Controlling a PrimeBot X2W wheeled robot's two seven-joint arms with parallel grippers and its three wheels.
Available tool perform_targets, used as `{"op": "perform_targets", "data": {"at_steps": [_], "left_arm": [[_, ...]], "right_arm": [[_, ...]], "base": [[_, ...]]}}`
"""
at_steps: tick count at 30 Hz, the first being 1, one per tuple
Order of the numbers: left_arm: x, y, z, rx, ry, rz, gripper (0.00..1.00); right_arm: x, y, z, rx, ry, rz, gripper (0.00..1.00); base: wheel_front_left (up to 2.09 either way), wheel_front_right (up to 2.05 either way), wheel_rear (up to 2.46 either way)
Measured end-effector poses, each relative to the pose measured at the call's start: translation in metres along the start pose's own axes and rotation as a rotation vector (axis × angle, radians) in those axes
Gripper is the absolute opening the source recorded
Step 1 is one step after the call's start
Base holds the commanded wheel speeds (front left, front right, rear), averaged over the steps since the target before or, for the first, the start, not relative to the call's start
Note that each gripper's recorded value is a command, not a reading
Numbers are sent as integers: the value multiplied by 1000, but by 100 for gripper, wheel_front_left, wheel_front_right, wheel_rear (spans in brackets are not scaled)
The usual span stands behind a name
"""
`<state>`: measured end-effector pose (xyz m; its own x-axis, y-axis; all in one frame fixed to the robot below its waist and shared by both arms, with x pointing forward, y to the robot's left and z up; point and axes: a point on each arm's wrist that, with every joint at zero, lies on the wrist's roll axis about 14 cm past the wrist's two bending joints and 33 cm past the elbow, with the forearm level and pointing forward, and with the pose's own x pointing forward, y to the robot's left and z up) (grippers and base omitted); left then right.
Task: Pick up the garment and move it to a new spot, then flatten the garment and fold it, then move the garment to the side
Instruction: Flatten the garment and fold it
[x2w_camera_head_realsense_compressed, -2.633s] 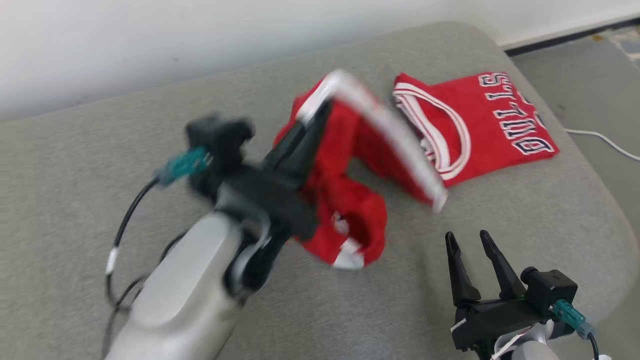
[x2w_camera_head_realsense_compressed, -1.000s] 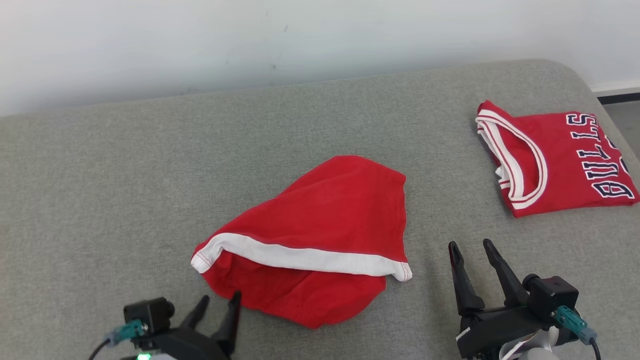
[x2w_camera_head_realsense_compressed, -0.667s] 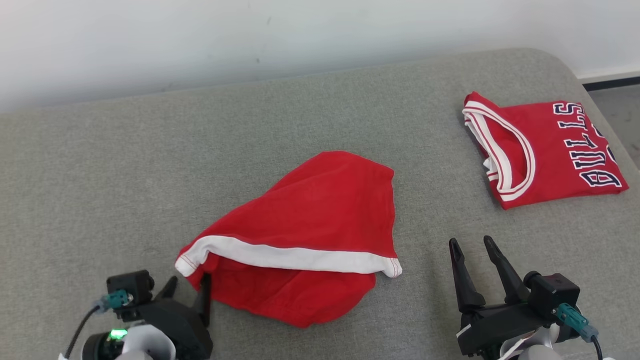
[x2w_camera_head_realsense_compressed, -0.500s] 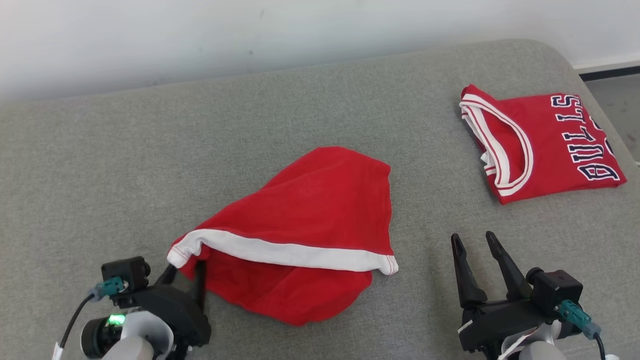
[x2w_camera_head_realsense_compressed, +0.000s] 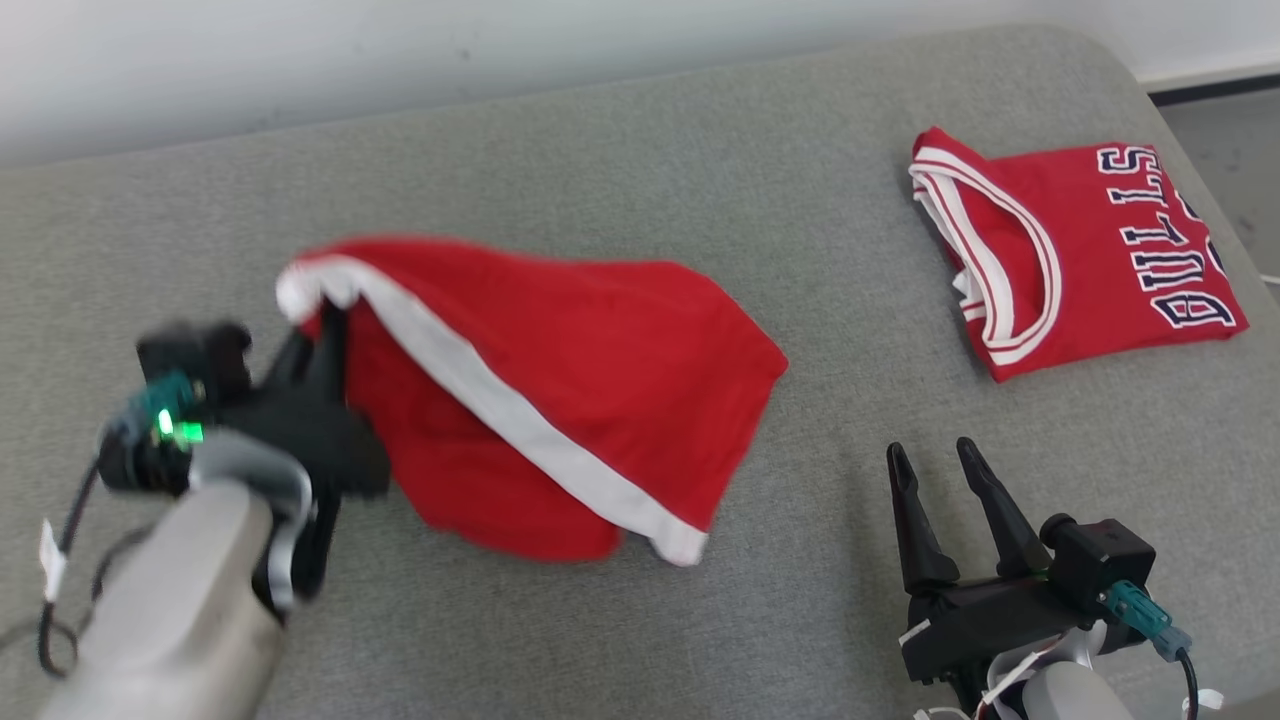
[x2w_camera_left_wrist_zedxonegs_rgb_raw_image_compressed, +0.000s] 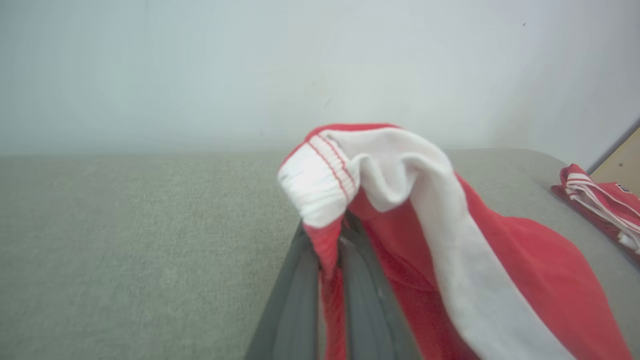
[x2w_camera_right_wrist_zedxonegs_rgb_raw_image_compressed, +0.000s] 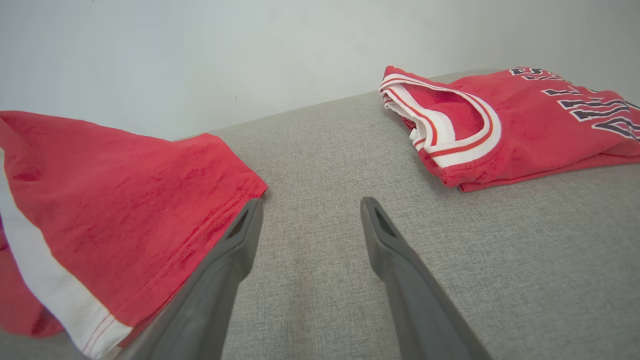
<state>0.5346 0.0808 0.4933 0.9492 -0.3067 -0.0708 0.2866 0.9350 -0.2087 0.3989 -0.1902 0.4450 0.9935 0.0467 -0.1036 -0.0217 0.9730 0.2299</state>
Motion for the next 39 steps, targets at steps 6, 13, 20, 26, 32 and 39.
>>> {"op": "perform_targets", "data": {"at_steps": [6,13,20,26,32,39], "left_arm": [[39,-33,53,31,-160,-94,0],[38,-32,38,12,-132,-95,0],[-19,1,-15,-3,-13,-26,0],[-74,14,-30,26,15,17,0],[-114,4,-43,117,40,-9,0],[-141,-12,-85,153,157,-63,0]], "right_arm": [[1,-9,-2,4,5,-32,100],[1,-14,-7,9,16,-51,100],[8,3,-11,2,26,8,100],[14,26,-10,0,26,79,100],[11,39,-6,-5,16,120,100],[6,36,2,-11,-1,118,100]], "base": [[0,0,0],[0,0,0],[0,0,0],[0,0,0],[0,0,0],[0,0,0]]}}
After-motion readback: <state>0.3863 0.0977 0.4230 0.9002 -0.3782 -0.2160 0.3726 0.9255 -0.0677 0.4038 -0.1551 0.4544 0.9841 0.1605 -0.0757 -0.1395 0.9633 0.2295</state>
